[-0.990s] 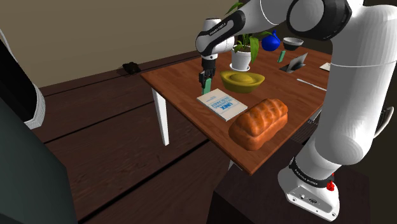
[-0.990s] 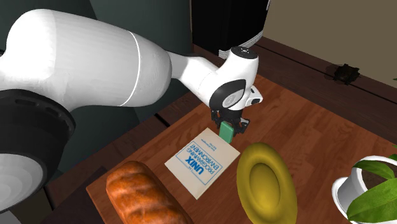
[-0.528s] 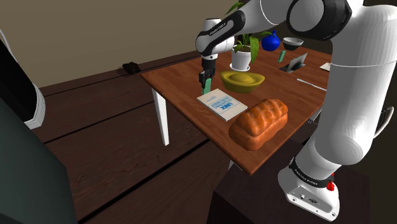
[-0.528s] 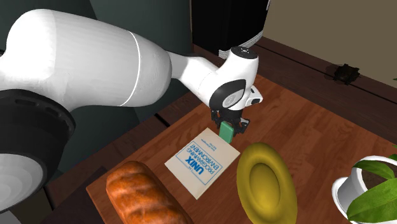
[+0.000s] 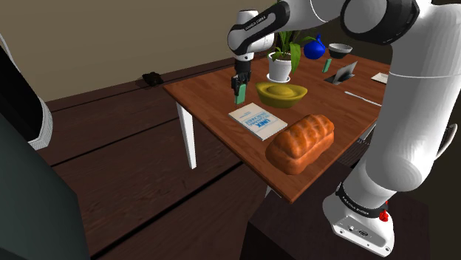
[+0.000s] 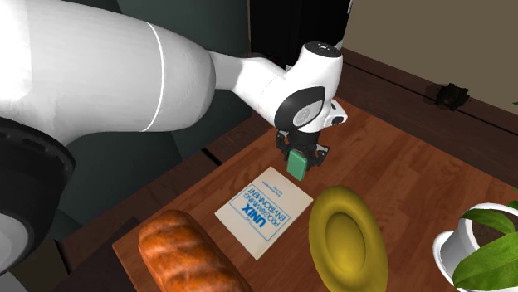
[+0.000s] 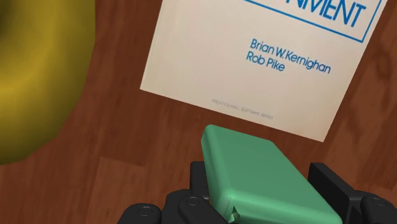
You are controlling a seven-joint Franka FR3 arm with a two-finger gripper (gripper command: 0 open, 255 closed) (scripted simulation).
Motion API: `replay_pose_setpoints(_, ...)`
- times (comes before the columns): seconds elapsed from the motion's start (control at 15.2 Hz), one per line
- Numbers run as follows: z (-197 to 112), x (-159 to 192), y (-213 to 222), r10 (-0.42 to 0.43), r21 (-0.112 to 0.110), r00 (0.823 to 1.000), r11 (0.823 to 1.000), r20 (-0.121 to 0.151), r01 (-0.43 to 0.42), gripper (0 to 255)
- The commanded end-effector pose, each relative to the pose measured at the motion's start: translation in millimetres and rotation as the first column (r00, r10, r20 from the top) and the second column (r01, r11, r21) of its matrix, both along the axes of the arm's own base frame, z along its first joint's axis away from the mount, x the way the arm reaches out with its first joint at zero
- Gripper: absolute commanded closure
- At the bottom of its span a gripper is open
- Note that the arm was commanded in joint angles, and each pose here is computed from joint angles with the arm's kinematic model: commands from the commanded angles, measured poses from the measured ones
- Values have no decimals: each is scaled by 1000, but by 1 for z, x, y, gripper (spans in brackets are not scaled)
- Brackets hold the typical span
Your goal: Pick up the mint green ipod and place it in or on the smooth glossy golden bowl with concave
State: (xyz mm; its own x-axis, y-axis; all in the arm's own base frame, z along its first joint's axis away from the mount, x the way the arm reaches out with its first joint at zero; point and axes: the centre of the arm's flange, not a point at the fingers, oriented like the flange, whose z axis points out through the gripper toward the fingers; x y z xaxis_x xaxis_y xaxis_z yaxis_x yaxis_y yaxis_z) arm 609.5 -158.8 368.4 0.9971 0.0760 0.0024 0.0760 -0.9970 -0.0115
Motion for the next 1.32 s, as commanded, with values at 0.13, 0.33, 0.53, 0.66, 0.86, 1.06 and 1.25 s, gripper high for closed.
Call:
replay_pose_setpoints(0.13, 20, 0, 0, 0, 0, 1000, 1000, 0, 0, 255)
replay_pose_setpoints(0.33, 36, 0, 0, 0, 0, 1000, 1000, 0, 0, 255)
replay_pose_setpoints(0.53, 52, 0, 0, 0, 0, 1000, 1000, 0, 0, 255)
replay_pose_setpoints(0.66, 63, 0, 0, 0, 0, 1000, 1000, 0, 0, 255)
replay_pose_setpoints(0.86, 79, 0, 0, 0, 0, 1000, 1000, 0, 0, 255)
replay_pose_setpoints(1.06, 94, 0, 0, 0, 0, 1000, 1000, 0, 0, 255)
replay_pose_setpoints(1.25, 110, 0, 0, 0, 0, 1000, 1000, 0, 0, 255)
